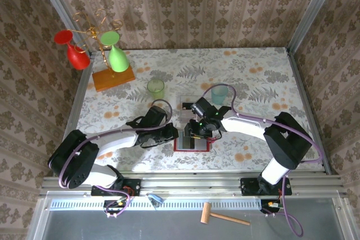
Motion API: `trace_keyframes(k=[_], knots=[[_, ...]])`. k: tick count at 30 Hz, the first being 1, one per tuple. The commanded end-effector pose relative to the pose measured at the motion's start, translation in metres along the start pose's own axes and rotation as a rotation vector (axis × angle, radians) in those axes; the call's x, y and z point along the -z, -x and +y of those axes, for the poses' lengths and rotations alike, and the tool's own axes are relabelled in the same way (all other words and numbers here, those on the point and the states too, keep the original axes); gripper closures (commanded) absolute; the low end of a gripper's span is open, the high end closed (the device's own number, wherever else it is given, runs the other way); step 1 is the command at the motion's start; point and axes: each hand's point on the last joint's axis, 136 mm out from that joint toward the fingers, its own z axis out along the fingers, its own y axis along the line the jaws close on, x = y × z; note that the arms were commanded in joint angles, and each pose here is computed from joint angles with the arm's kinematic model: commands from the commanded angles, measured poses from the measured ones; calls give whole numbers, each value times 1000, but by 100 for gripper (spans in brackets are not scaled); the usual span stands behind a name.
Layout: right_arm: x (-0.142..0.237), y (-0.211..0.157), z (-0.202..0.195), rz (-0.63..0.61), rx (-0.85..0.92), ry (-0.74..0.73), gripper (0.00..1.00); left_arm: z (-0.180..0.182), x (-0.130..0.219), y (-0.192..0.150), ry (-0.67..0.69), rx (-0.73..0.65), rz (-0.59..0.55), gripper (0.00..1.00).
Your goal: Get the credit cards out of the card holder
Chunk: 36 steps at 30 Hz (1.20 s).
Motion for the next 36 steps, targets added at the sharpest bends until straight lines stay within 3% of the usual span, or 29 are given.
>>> trace_keyframes(k=[1,9,36], knots=[[2,-1,-6,-4,-50,30,63,-9,1,0,-3,-41,14,89],[-1,-3,-14,-9,-88,65,64,-17,-16,-5,-7,-62,56,89],[-18,-10,-33,31,-118,58,67,21,-34,-25,104,-31,122,90]])
